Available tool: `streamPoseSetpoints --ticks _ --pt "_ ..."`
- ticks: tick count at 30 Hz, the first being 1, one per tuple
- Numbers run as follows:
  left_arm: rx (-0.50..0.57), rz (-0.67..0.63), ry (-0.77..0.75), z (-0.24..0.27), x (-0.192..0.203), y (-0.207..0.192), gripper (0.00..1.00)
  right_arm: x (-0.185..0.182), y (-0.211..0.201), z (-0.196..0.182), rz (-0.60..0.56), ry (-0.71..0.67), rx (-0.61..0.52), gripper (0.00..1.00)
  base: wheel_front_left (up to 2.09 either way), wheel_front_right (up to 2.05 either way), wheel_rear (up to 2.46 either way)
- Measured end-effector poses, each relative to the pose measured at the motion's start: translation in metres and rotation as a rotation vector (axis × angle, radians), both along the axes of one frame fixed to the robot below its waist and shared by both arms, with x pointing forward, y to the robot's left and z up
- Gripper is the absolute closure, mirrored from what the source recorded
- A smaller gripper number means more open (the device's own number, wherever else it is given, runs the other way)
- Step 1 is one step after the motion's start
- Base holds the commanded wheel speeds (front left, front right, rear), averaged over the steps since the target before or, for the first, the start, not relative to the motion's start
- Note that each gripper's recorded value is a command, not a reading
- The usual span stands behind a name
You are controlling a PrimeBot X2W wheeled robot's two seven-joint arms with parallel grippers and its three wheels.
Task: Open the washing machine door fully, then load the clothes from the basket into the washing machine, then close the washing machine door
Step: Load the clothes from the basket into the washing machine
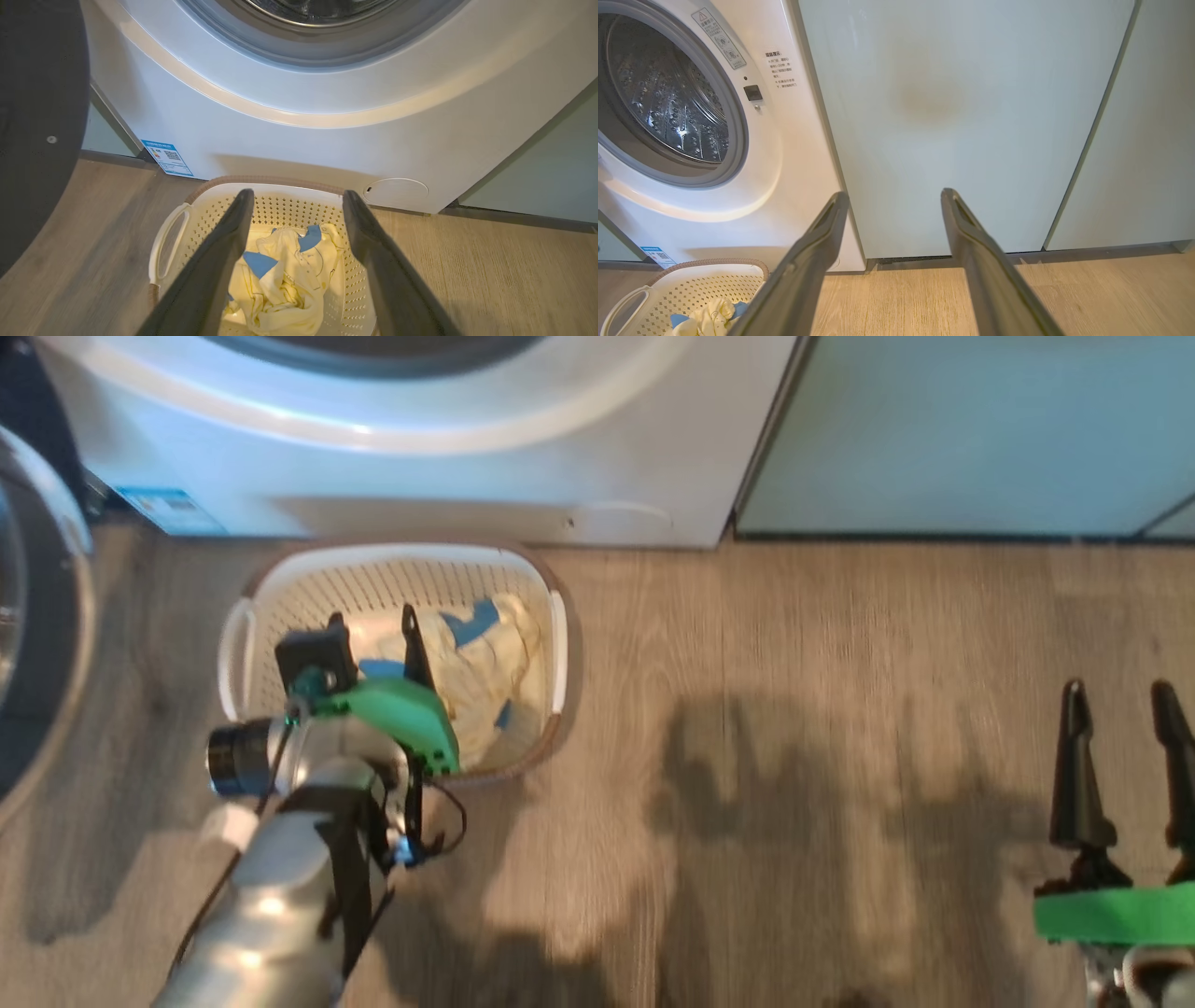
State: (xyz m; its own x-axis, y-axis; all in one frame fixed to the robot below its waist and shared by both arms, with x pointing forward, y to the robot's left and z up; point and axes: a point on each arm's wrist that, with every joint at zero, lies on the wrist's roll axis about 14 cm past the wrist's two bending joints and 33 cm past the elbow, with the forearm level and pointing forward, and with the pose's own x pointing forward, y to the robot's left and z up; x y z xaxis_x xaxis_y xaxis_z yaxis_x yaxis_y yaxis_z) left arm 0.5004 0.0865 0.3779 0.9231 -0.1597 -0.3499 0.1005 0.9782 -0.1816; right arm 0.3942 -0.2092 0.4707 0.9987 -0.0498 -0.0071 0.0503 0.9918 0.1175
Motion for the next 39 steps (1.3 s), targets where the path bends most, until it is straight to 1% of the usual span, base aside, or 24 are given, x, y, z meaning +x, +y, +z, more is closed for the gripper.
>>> streamPoseSetpoints --ticks 8,13,16,22,27,39 --pt "-0.035 -0.024 0.176 -0.063 0.027 -0.011 0.00 0.025 -0.003 -0.023 -0.008 0.039 0.016 0.00 0.00 0.00 0.00" --pt "-0.080 -0.037 0.311 -0.104 0.037 -0.020 0.00 0.037 -0.008 -0.042 -0.022 0.074 0.020 0.00 0.00 0.00 0.00" --pt "-0.089 -0.050 0.391 -0.129 0.041 -0.024 0.00 0.043 -0.011 -0.054 -0.029 0.097 0.023 0.00 0.00 0.00 0.00" --pt "-0.118 -0.077 0.570 -0.180 0.034 -0.035 0.00 0.051 -0.016 -0.076 -0.041 0.140 0.028 0.00 0.00 0.00 0.00" --pt "-0.110 -0.075 0.711 -0.217 0.023 -0.034 0.00 0.056 -0.021 -0.091 -0.051 0.167 0.029 0.00 0.00 0.00 0.00" --pt "-0.037 -0.048 0.903 -0.281 0.008 -0.028 0.00 0.054 -0.029 -0.115 -0.074 0.228 0.029 0.00 0.00 0.00 0.00"
